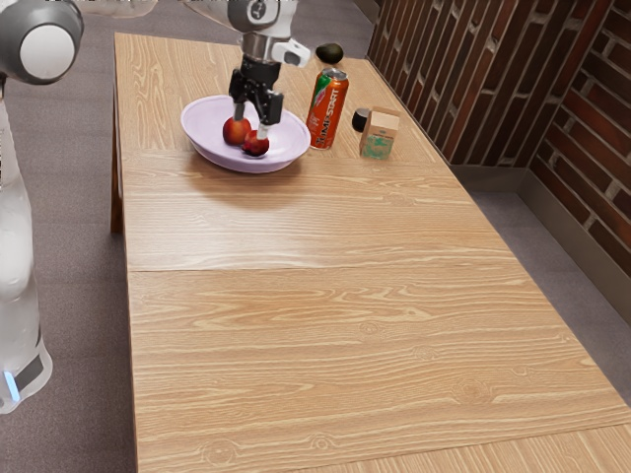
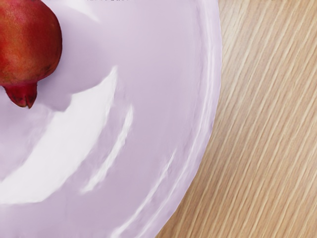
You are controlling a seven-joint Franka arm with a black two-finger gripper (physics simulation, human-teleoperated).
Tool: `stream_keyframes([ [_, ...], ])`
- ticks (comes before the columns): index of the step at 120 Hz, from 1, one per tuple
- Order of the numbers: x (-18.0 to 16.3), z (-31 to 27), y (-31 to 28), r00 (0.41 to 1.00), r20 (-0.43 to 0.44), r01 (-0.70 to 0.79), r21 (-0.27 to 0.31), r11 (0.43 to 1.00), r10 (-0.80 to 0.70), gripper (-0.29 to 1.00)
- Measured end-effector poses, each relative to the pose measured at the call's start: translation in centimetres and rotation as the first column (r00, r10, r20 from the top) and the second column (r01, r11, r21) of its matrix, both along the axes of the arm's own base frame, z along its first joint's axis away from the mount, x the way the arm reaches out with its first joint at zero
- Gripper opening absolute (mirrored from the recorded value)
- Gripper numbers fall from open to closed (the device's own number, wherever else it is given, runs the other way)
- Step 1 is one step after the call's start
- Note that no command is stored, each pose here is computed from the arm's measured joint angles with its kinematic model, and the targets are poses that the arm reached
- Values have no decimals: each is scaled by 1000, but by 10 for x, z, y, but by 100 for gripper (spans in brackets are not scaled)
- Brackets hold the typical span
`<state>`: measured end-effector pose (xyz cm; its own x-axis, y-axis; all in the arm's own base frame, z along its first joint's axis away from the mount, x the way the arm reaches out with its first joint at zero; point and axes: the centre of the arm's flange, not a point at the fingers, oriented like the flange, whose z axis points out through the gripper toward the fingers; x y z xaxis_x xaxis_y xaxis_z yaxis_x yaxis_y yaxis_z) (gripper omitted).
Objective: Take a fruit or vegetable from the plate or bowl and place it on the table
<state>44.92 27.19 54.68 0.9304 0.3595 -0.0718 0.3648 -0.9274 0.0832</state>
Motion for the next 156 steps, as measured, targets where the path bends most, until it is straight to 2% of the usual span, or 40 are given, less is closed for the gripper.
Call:
stream_keyframes([
  [30,-13,-20,53,997,4,-75,28,997,75,68],
  [52,-12,-43,88,992,-25,-123,47,991,124,68],
  [85,-1,-58,89,994,-27,-103,57,993,105,68],
  [117,-13,-57,107,991,-23,-128,64,990,130,68],
  [135,5,-39,94,995,18,-99,69,993,98,68],
  [156,-20,-48,130,985,4,-172,65,983,172,68],
])
